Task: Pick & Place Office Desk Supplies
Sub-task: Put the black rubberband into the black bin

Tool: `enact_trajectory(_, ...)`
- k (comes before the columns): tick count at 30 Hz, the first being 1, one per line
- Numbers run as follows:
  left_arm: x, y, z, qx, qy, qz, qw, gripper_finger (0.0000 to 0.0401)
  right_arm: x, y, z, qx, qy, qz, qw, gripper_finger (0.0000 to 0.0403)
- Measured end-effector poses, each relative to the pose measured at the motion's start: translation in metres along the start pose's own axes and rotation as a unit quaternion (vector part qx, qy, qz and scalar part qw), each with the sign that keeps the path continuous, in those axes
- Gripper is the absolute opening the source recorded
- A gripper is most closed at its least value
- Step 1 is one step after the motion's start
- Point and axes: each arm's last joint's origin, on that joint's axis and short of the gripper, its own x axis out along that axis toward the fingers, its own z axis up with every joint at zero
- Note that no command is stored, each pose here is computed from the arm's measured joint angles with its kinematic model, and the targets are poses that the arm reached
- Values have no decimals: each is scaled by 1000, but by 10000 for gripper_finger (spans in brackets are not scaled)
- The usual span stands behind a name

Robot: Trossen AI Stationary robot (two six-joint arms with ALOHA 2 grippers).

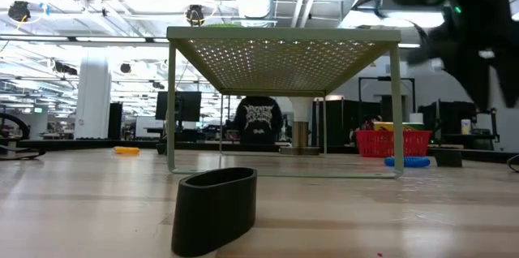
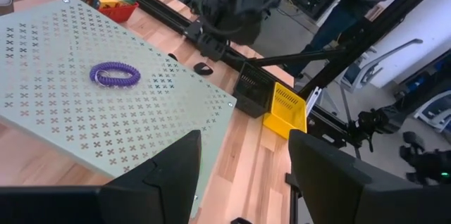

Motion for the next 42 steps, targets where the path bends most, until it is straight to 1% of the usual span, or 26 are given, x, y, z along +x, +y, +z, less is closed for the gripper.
enact_trajectory(2,0,0,0,-3,0,0,1000,210,11,-5,-2,-11,10,-23,1000,160)
enact_trajectory(4,0,0,0,-3,0,0,1000,210,22,-7,-5,-17,22,-26,999,160)
enact_trajectory(7,0,0,0,-3,0,0,1000,210,35,-7,-11,-23,36,-6,999,160)
enact_trajectory(9,0,0,0,-3,0,0,1000,210,42,-6,-13,-15,38,6,999,160)
enact_trajectory(15,0,0,0,-4,0,0,1000,210,60,-12,-14,-3,35,3,999,159)
enact_trajectory(20,0,-1,1,-8,-4,-4,1000,210,74,-13,-14,-7,39,26,999,158)
enact_trajectory(23,0,-1,2,-11,-7,-7,1000,210,76,-12,-14,-14,31,36,999,138)
enact_trajectory(25,0,-2,2,-12,-7,-8,1000,210,75,-11,-14,-19,24,43,999,105)
enact_trajectory(28,0,-2,2,-14,-9,-10,1000,210,71,-7,-16,-27,4,59,998,30)
enact_trajectory(29,0,-2,2,-14,-10,-10,1000,210,68,-5,-17,-30,-13,69,997,16)
enact_trajectory(32,0,-2,2,-15,-10,-11,1000,210,55,3,-20,-30,-37,101,994,10)
enact_trajectory(34,0,-2,2,-15,-10,-11,1000,210,41,8,-25,-33,-47,119,991,5)
enact_trajectory(39,0,-2,2,-15,-10,-11,1000,210,-12,17,-36,-43,-89,169,981,3)
enact_trajectory(42,0,-2,2,-14,-10,-11,1000,210,-44,16,-45,-55,-93,192,975,3)
